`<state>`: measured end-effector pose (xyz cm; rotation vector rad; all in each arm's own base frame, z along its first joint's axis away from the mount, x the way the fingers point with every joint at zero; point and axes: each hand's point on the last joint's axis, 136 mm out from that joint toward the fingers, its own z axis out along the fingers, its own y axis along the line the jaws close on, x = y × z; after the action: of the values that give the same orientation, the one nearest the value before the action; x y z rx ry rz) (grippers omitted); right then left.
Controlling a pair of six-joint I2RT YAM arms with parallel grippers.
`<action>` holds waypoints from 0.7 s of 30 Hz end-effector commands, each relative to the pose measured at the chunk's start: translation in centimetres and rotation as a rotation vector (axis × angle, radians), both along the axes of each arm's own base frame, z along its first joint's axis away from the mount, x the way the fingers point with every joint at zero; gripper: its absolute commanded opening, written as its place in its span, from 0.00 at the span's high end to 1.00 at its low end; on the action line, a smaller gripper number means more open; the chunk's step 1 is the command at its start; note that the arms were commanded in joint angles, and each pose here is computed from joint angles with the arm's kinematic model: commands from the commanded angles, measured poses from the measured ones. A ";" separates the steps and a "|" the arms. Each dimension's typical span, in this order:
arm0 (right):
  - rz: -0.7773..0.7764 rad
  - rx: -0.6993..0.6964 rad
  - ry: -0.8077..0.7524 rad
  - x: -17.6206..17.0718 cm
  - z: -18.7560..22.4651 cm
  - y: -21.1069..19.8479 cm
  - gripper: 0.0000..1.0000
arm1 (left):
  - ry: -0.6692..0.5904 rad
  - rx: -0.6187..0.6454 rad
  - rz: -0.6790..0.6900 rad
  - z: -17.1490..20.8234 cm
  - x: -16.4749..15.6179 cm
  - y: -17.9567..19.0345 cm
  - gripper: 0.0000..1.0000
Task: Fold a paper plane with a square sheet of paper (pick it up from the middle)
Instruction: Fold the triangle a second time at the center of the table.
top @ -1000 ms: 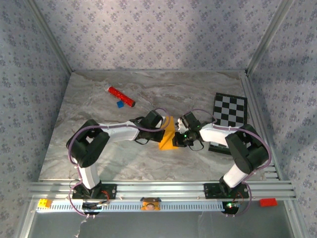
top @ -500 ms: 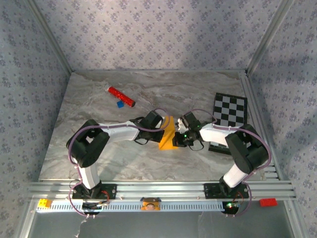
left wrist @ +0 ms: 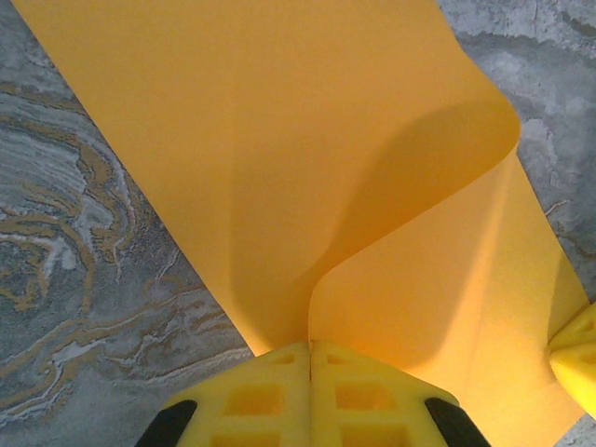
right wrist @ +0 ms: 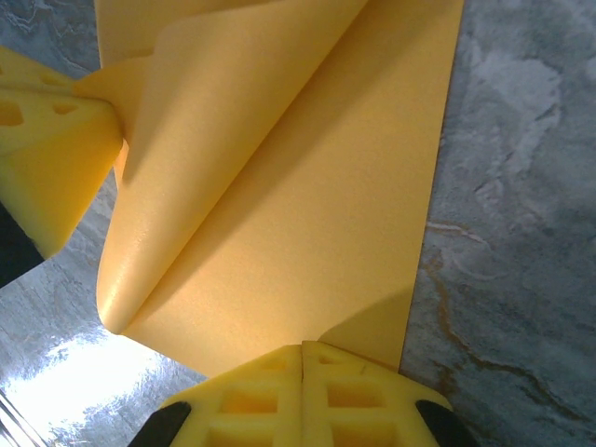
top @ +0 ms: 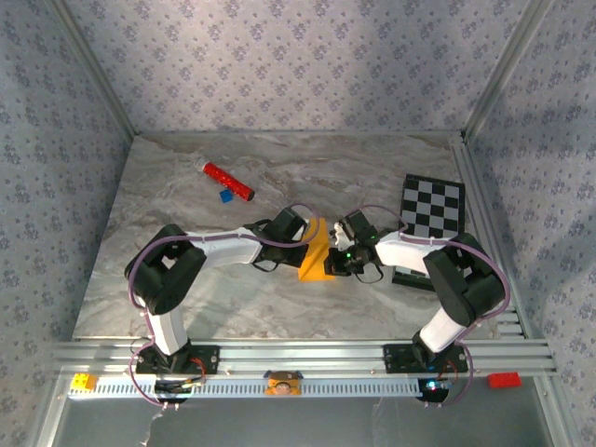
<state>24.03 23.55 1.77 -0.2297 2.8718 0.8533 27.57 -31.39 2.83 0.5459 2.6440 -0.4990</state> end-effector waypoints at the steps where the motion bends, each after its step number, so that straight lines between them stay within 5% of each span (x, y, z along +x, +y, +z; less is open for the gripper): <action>1: -0.008 -0.093 0.072 -1.3 -2.1 -1.7 0.95 | 0.000 0.021 0.005 0.0 0.4 0.1 0.97; 21: -0.010 -0.094 0.076 -1.4 -2.1 -1.8 0.94 | -0.011 0.036 0.002 -0.2 0.8 0.1 0.97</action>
<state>24.04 23.55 1.78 -0.2298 2.8714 0.8535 27.82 -31.49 2.68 0.5452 2.6473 -0.4858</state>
